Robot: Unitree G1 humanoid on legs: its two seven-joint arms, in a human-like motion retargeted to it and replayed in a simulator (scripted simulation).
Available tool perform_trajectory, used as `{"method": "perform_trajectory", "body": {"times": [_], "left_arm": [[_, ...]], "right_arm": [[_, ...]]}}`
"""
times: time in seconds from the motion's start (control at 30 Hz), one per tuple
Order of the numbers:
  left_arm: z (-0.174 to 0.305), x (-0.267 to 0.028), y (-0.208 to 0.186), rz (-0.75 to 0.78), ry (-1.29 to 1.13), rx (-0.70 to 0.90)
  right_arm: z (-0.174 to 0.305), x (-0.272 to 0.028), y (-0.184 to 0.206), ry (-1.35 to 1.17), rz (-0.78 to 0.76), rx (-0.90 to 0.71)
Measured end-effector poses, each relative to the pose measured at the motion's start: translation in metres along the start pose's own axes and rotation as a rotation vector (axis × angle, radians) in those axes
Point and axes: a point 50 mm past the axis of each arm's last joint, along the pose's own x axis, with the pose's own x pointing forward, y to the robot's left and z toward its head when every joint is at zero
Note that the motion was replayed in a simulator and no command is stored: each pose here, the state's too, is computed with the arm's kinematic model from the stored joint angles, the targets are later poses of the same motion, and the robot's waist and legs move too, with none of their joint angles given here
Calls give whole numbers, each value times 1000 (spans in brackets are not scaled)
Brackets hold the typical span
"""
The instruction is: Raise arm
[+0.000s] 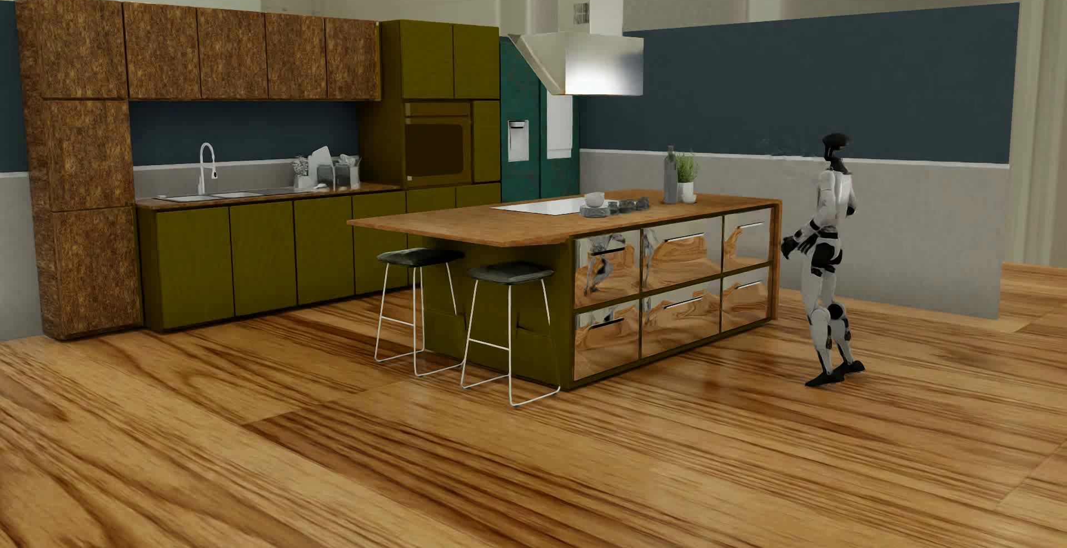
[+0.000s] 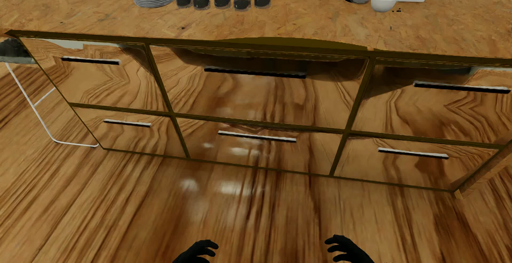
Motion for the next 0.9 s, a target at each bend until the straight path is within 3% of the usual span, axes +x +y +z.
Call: {"method": "perform_trajectory", "body": {"times": [0.33,0.53,0.6,0.73,0.8,0.9], "left_arm": [[1,3,4,19,4,-9],[41,20,30,65,-123,55],[72,26,52,108,-217,112],[172,24,116,268,-491,272],[234,9,149,374,-634,363],[327,-37,185,529,-831,564]], "right_arm": [[6,2,10,-20,51,-41],[45,17,2,-143,67,-133],[76,24,-9,-235,54,-191],[190,27,-54,-547,-58,-378],[261,10,-82,-722,-160,-489],[356,-35,-116,-925,-329,-662]]}}
